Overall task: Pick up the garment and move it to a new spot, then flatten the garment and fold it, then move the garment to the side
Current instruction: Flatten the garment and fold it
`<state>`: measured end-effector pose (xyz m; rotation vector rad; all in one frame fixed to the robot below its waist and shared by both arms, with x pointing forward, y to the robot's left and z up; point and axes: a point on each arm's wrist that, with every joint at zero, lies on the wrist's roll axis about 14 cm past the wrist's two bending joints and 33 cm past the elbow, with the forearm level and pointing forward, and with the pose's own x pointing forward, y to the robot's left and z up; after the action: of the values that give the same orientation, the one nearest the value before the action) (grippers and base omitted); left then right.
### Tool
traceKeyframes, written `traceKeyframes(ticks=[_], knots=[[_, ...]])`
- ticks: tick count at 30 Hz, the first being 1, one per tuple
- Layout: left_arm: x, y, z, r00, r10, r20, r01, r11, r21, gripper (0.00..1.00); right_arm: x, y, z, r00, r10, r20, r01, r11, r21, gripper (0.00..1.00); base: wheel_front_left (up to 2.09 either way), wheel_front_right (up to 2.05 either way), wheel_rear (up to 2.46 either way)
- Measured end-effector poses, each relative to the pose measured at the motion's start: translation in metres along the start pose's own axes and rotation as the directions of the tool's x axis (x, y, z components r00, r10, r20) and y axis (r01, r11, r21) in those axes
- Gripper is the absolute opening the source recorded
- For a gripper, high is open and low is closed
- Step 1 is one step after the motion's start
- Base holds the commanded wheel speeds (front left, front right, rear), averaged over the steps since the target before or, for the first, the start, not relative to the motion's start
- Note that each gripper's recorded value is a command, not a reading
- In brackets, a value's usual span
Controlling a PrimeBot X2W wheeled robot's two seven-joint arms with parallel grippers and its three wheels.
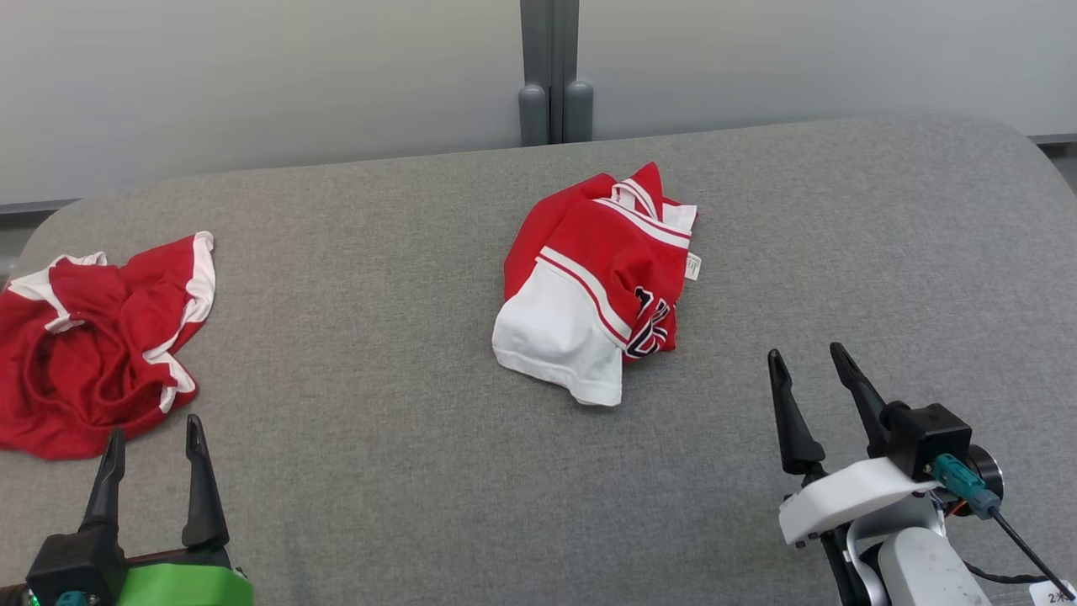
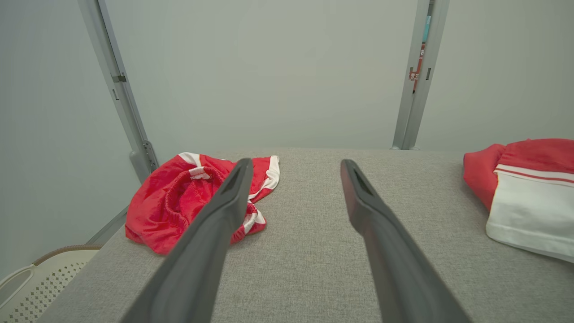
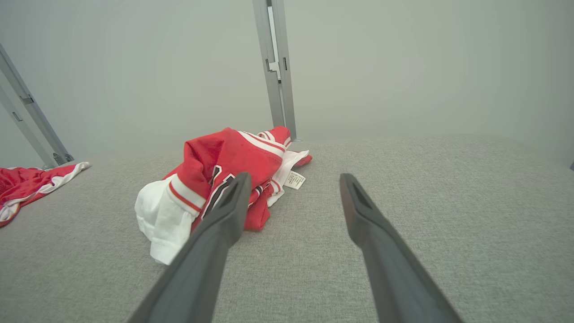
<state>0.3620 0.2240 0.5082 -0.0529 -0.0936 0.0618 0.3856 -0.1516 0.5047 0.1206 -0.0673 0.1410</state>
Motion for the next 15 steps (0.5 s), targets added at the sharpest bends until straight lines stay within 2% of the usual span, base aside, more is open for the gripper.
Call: traceKeyframes(ticks=[15], knots=[[0.0004,-0.0002,-0.0026,1.0,0.0,-0.007,0.0,1.0,-0.002,1.0,0.0003,0.0005,-0.0026,1.0,0.002,-0.008,-0.002,1.0,0.001,1.0,0.0,0.0,0.0]])
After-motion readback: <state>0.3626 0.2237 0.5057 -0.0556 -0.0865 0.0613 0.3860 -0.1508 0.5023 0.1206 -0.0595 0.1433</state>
